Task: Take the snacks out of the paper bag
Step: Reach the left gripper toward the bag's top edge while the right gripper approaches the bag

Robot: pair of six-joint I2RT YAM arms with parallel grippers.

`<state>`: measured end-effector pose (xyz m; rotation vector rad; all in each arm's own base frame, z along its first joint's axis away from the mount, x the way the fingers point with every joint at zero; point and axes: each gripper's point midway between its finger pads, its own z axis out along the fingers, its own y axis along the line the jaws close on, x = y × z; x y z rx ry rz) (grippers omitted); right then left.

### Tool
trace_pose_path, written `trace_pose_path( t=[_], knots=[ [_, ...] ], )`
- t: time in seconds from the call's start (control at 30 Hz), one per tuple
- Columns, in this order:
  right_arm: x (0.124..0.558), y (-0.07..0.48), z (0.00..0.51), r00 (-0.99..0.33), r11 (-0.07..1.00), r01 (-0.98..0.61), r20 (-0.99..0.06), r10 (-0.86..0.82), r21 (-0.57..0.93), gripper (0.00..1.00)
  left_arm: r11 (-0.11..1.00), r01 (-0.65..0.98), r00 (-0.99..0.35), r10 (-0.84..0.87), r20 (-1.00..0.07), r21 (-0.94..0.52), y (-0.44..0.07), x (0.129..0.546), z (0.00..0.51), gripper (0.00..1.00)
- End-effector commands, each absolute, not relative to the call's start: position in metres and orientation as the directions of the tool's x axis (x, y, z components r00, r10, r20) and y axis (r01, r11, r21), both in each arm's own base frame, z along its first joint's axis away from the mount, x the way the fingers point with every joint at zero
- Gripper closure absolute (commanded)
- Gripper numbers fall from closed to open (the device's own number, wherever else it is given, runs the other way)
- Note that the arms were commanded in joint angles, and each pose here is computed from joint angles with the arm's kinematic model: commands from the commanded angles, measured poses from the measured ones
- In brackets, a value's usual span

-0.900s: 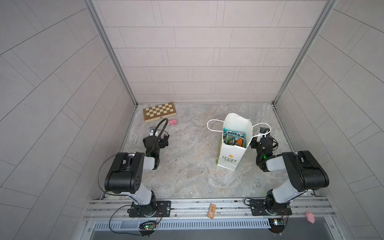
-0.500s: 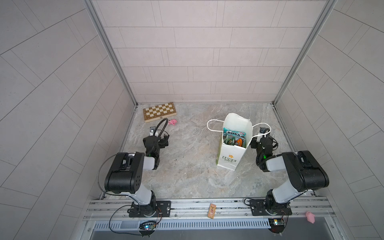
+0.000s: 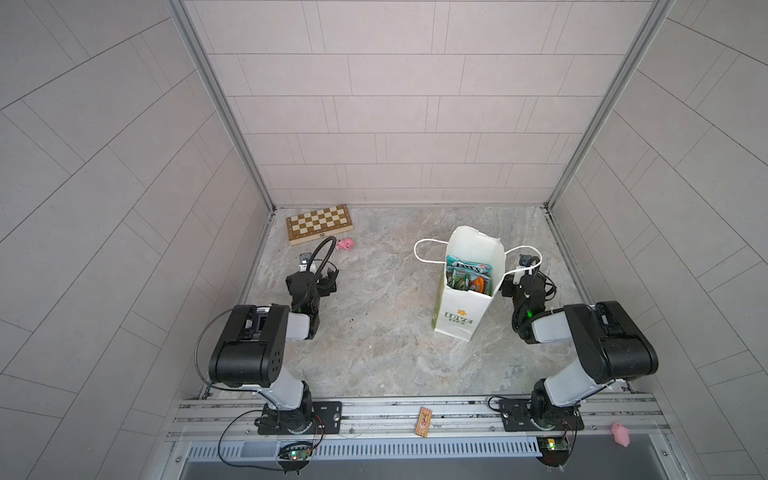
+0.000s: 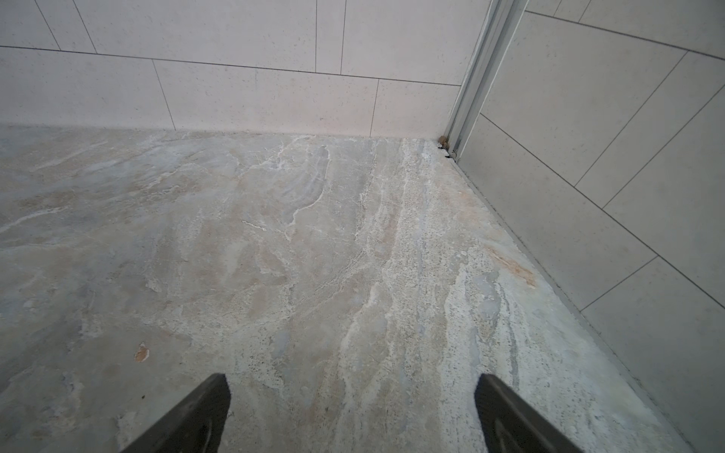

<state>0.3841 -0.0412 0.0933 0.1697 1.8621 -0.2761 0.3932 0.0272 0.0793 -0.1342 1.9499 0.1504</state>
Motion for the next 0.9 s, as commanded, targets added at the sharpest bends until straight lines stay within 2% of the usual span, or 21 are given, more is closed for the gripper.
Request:
trace_pose_path(
  t=[0.0, 0.27, 0.37, 0.47, 0.57, 0.67, 0.73, 0.87],
  knots=[
    [0.38, -0.044, 0.097, -0.279, 0.955, 0.277, -0.96, -0.03, -0.111, 0.01, 0.978, -0.205, -0.318, -0.034, -0.947, 0.034, 0.033, 0.392, 0.091, 0.0],
    [0.355, -0.07, 0.127, -0.217, 0.895, 0.439, -0.976, 0.018, -0.081, 0.01, 0.877, -0.479, -0.267, -0.114, -0.957, 0.029, 0.076, 0.359, 0.133, 0.0],
    [0.342, -0.078, 0.138, -0.211, 0.869, 0.491, -0.975, 0.063, -0.05, 0.01, 0.822, -0.557, -0.24, -0.292, -0.926, -0.115, 0.079, 0.349, 0.162, 0.0],
    [0.327, -0.083, 0.143, -0.241, 0.839, 0.544, -0.953, 0.185, 0.025, 0.01, 0.827, -0.473, -0.255, -0.46, -0.851, -0.305, 0.051, 0.353, 0.184, 0.0],
    [0.321, -0.074, 0.15, -0.255, 0.858, 0.509, -0.94, 0.228, 0.07, 0.01, 0.834, -0.279, -0.323, -0.549, -0.771, -0.476, 0.005, 0.365, 0.21, 0.0],
    [0.31, -0.067, 0.151, -0.26, 0.858, 0.495, -0.918, 0.299, 0.139, 0.0, 0.76, -0.079, -0.421, -0.612, -0.67, -0.645, -0.047, 0.371, 0.241, 0.0],
    [0.304, -0.06, 0.153, -0.278, 0.869, 0.467, -0.907, 0.317, 0.161, 0.0, 0.69, 0.031, -0.489, -0.621, -0.613, -0.723, -0.084, 0.371, 0.264, 0.0],
    [0.296, -0.049, 0.157, -0.295, 0.889, 0.413, -0.895, 0.335, 0.197, 0.01, 0.618, 0.169, -0.588, -0.561, -0.582, -0.767, -0.151, 0.361, 0.292, 0.0]
  ],
)
